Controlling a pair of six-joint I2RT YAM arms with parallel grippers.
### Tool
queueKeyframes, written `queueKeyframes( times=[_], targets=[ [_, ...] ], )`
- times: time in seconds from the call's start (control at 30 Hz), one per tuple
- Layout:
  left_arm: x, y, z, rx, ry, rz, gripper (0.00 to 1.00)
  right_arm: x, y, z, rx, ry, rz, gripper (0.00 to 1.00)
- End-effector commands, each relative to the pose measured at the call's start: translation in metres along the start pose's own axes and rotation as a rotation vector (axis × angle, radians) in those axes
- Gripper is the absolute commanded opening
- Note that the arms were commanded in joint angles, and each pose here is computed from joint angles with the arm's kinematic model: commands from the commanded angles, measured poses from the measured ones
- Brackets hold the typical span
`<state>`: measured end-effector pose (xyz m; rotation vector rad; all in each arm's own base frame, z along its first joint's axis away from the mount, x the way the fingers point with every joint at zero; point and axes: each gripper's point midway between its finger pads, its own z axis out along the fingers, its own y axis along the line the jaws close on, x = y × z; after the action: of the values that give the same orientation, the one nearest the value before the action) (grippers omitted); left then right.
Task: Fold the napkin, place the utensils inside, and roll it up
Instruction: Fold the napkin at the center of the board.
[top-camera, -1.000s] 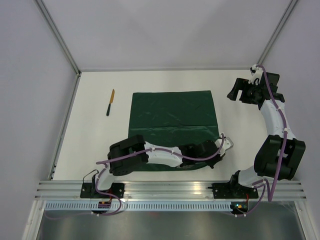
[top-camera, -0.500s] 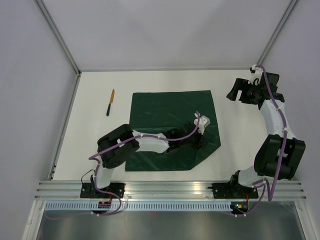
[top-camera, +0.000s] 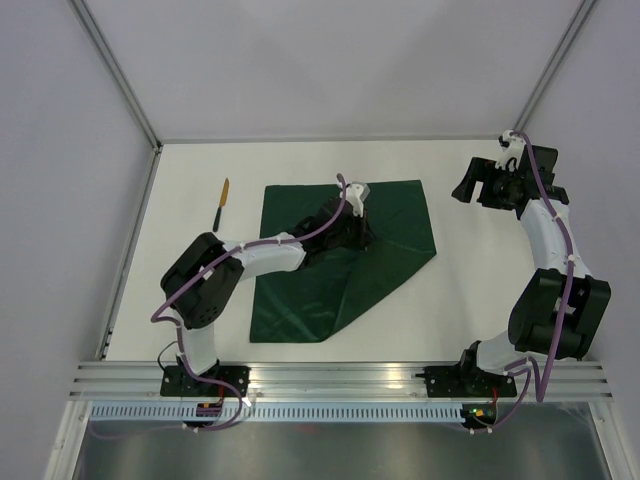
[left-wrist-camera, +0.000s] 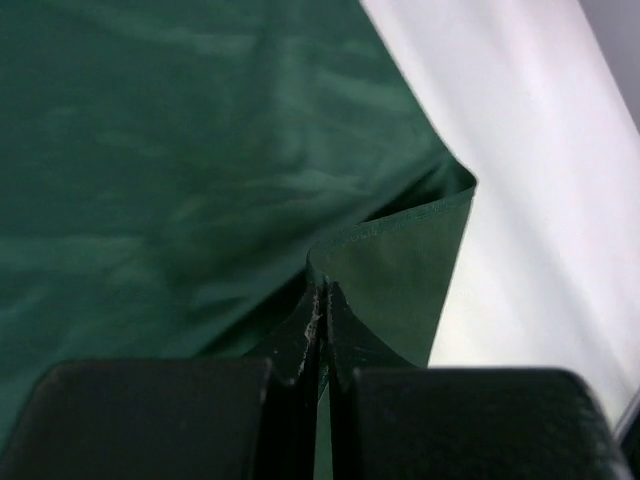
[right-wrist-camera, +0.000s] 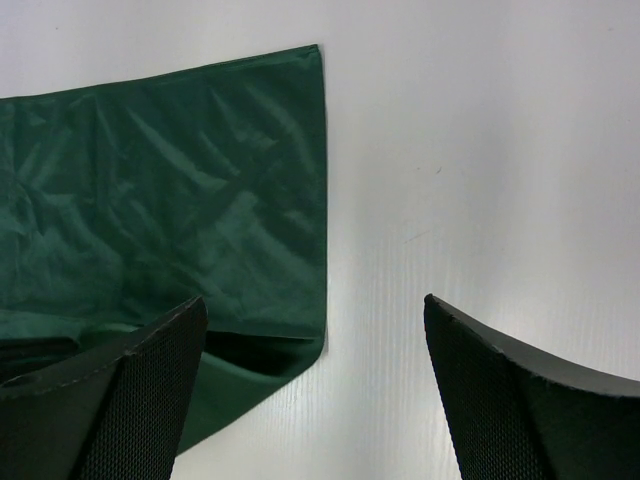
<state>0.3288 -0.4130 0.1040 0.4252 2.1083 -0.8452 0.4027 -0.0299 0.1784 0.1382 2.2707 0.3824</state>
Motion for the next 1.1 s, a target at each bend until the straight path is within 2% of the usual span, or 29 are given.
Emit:
queueKeyframes(
  times=[0.0, 0.5, 0.77, 1.07],
  targets=[
    [-0.039, 0.017, -0.017, -0.028, -0.041, -0.075, 0.02, -0.002, 0.001, -0.002, -0.004, 0.005, 0.021, 0.94],
    [-0.092, 0.138, -0.056, -0.225, -0.115, -0.215, 0.02, 0.0, 0.005, -0.001, -0.025, 0.013, 0.026, 0.94],
    [-0.105, 0.184, -0.071, -0.277, -0.147, -0.276, 0.02, 0.001, 0.005, 0.0, -0.033, 0.016, 0.027, 0.94],
    [-0.116, 0.218, -0.077, -0.302, -0.169, -0.323, 0.02, 0.001, 0.006, 0.001, -0.037, 0.018, 0.028, 0.94]
  ],
)
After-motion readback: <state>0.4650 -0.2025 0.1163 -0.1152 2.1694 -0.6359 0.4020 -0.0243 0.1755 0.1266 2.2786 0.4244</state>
